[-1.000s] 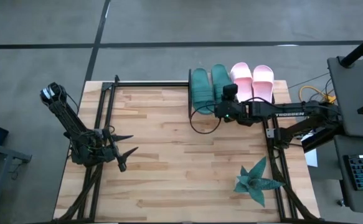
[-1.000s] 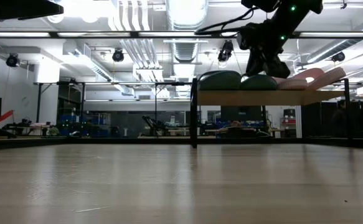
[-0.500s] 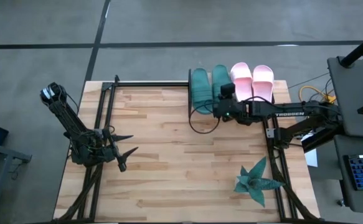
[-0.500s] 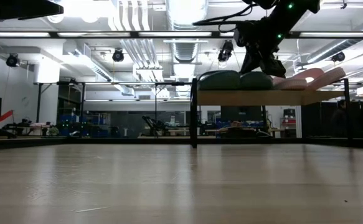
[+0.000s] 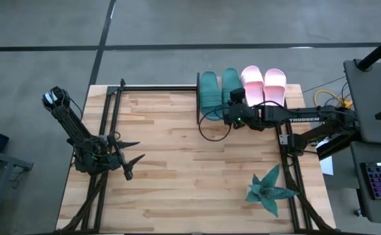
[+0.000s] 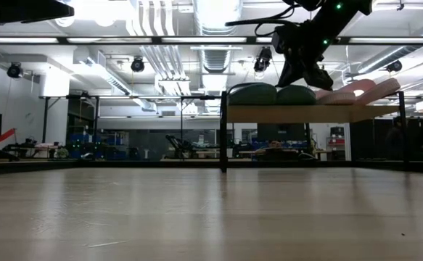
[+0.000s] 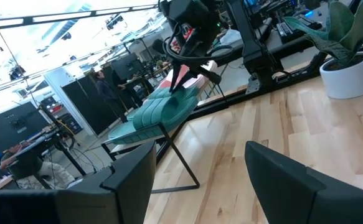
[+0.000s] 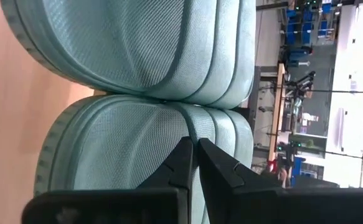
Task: Pick and place slides into the shelf
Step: Adjust the right green slipper, then adjust the left pink slipper
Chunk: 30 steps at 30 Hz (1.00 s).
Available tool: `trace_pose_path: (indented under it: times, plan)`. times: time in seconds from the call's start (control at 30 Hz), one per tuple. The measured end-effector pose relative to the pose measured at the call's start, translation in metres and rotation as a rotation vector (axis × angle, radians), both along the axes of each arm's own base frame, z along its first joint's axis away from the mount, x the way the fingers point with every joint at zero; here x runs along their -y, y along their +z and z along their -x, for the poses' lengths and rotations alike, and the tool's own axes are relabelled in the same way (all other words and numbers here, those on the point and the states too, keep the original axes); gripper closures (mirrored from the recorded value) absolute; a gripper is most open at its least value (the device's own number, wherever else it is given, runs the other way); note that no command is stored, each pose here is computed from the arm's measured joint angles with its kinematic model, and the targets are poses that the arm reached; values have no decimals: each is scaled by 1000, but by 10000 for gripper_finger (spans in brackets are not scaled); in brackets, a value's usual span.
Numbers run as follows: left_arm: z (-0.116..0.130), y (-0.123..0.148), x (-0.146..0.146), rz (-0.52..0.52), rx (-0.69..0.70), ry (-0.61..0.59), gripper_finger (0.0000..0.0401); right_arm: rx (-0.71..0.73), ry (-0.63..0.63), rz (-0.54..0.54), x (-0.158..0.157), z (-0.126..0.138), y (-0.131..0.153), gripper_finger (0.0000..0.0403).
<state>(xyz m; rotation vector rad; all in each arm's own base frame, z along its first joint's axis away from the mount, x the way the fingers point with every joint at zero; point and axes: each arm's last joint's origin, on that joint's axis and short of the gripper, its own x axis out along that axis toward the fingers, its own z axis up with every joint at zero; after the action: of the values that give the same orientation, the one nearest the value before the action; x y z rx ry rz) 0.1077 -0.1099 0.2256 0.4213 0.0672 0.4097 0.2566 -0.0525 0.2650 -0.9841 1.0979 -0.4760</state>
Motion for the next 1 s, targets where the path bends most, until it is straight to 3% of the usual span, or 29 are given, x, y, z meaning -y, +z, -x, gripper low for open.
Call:
trace_pose_path:
  times: [0.3,0.73,1.0]
  plan:
    - [0,0,0,0,0,0,170,-40,-1,-8,-1,3,-2,385]
    - [0,0,0,0,0,0,170,-17,7,-31,-5,2,-2,248]
    - [0,0,0,0,0,0,170,86,1,-46,-12,-3,26,218]
